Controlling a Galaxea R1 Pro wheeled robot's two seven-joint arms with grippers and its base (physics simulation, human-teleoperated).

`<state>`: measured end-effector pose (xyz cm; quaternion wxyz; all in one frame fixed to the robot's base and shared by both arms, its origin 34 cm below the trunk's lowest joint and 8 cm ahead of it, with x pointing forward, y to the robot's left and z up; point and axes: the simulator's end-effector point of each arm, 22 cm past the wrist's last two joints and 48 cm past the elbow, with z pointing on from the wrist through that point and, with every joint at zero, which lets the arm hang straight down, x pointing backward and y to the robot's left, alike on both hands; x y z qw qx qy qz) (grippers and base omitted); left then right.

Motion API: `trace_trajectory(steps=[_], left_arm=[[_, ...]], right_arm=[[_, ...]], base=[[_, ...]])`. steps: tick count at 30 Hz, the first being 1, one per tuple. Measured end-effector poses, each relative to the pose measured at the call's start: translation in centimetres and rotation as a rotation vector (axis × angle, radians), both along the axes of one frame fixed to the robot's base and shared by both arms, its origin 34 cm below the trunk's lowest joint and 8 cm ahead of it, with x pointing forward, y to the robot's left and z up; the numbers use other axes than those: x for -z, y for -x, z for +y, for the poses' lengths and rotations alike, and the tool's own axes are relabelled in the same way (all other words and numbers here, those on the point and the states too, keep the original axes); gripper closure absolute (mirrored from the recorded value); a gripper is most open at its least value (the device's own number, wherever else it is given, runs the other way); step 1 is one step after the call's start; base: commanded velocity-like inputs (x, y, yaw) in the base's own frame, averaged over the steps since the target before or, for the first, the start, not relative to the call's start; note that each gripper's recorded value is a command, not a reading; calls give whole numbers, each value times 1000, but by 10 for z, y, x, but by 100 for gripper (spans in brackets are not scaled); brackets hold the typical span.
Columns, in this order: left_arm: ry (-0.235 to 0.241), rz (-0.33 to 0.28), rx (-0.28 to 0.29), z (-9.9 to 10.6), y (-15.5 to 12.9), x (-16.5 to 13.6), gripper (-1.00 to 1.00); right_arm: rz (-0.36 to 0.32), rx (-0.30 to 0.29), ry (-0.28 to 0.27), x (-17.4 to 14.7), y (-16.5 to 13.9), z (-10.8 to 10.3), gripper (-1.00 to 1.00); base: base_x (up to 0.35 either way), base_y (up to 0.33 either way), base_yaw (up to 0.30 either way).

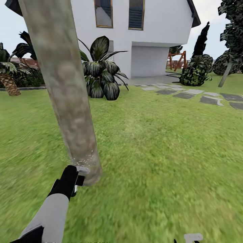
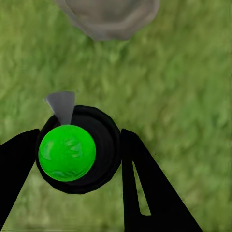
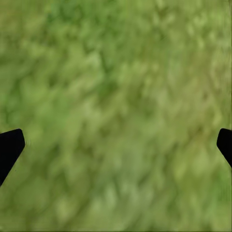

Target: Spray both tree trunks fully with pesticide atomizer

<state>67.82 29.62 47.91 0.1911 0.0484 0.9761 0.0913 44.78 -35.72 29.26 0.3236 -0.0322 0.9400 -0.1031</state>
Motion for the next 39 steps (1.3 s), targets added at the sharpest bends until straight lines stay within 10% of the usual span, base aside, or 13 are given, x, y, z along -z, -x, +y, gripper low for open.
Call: trace_trajectory(steps=[11, 22, 39], left_arm=[[-4, -91, 1, -3, -51, -56, 100], [-99, -72, 98, -18, -56, -67, 100], [-99, -61, 102, -20, -54, -65, 100]], right_arm=[[-2, 1, 7, -1, 0, -5, -100], [-3, 2, 9, -1, 0, -7, -100], [-2, 2, 10, -1, 0, -7, -100]], base=[[0, 0, 125], [54, -22, 0], [123, -218, 0]])
